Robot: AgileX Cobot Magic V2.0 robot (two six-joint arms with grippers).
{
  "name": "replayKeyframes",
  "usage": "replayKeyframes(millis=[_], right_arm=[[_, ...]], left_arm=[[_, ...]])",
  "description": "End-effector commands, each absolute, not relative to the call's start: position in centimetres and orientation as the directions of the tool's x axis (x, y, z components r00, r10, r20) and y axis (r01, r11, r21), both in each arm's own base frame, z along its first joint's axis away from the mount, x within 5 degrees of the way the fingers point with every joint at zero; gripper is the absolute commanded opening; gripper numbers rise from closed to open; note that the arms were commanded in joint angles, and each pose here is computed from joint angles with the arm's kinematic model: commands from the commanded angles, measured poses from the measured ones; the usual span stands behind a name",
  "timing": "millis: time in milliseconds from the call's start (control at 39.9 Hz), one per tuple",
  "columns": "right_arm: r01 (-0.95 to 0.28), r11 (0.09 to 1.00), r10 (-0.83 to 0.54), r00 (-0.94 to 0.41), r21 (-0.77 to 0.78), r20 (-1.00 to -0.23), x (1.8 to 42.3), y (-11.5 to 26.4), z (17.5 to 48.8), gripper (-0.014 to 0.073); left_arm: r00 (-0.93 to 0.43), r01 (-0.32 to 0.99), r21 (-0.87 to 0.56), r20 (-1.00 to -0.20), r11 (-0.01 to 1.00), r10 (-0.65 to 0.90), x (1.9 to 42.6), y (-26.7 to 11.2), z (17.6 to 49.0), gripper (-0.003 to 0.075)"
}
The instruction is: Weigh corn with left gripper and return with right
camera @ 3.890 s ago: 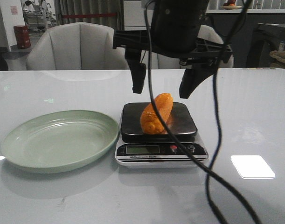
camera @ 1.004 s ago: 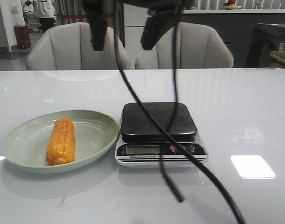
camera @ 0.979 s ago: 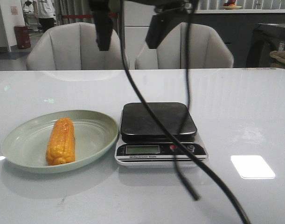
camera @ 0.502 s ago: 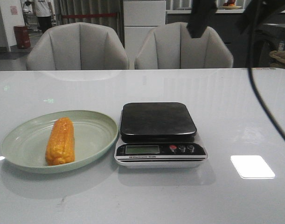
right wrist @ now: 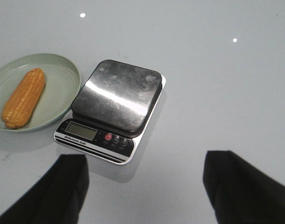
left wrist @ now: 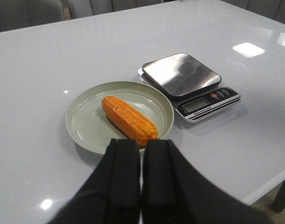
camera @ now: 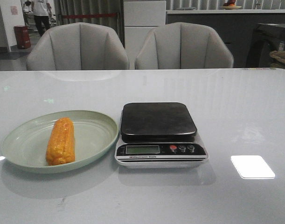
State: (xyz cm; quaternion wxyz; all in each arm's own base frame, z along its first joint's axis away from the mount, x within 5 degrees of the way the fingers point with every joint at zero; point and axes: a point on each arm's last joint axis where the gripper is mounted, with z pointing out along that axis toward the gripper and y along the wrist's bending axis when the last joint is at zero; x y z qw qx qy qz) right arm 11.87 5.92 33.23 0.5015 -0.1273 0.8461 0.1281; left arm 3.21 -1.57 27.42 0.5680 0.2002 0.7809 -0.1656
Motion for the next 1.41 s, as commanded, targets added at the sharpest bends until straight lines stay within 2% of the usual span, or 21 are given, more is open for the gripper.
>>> replayKeyframes(millis=[0, 226, 402, 627, 828, 928, 1104, 1179, 1380], right_arm=[[-0.358, 0.932, -0.081, -0.341, 0.050, -0.936, 10.0, 4.5, 33.5, 0.0607], [-0.383, 0.920, 0.029, -0.151, 0.086, -0.988, 5.2, 1.7, 32.3, 0.0607], [-0.404, 0.911, 0.097, 0.012, 0.084, -0.995, 2.6, 0.1, 30.9, 0.0607], [-0.421, 0.905, 0.077, 0.029, 0.058, -0.997, 3.1, 0.6, 27.9, 0.0607], [-0.457, 0.888, 0.090, 0.071, 0.047, -0.993, 3.5, 1.3, 26.8, 0.0599], [-0.456, 0.889, 0.083, 0.061, 0.046, -0.995, 3.6, 1.4, 26.4, 0.0503], [-0.462, 0.885, 0.090, 0.075, 0.046, -0.993, 3.6, 1.4, 26.5, 0.0115], [-0.464, 0.885, 0.092, 0.079, 0.045, -0.993, 3.6, 1.4, 26.6, 0.0156], [-0.464, 0.885, 0.092, 0.078, 0.046, -0.993, 3.6, 1.4, 26.6, 0.0156]], left_arm=[[-0.201, 0.505, -0.032, -0.976, 0.863, 0.081, 3.3, -1.7, 28.8, 0.0122], [-0.201, 0.505, -0.032, -0.976, 0.863, 0.081, 3.3, -1.7, 28.8, 0.0122], [-0.201, 0.505, -0.032, -0.976, 0.863, 0.081, 3.3, -1.7, 28.8, 0.0122], [-0.201, 0.505, -0.032, -0.976, 0.863, 0.081, 3.3, -1.7, 28.8, 0.0122], [-0.201, 0.505, -0.032, -0.976, 0.863, 0.081, 3.3, -1.7, 28.8, 0.0122], [-0.201, 0.505, -0.032, -0.976, 0.863, 0.081, 3.3, -1.7, 28.8, 0.0122], [-0.201, 0.505, -0.032, -0.976, 0.863, 0.081, 3.3, -1.7, 28.8, 0.0122], [-0.201, 0.505, -0.032, -0.976, 0.863, 0.081, 3.3, -1.7, 28.8, 0.0122], [-0.201, 0.505, -0.032, -0.976, 0.863, 0.081, 3.3, -1.7, 28.8, 0.0122]])
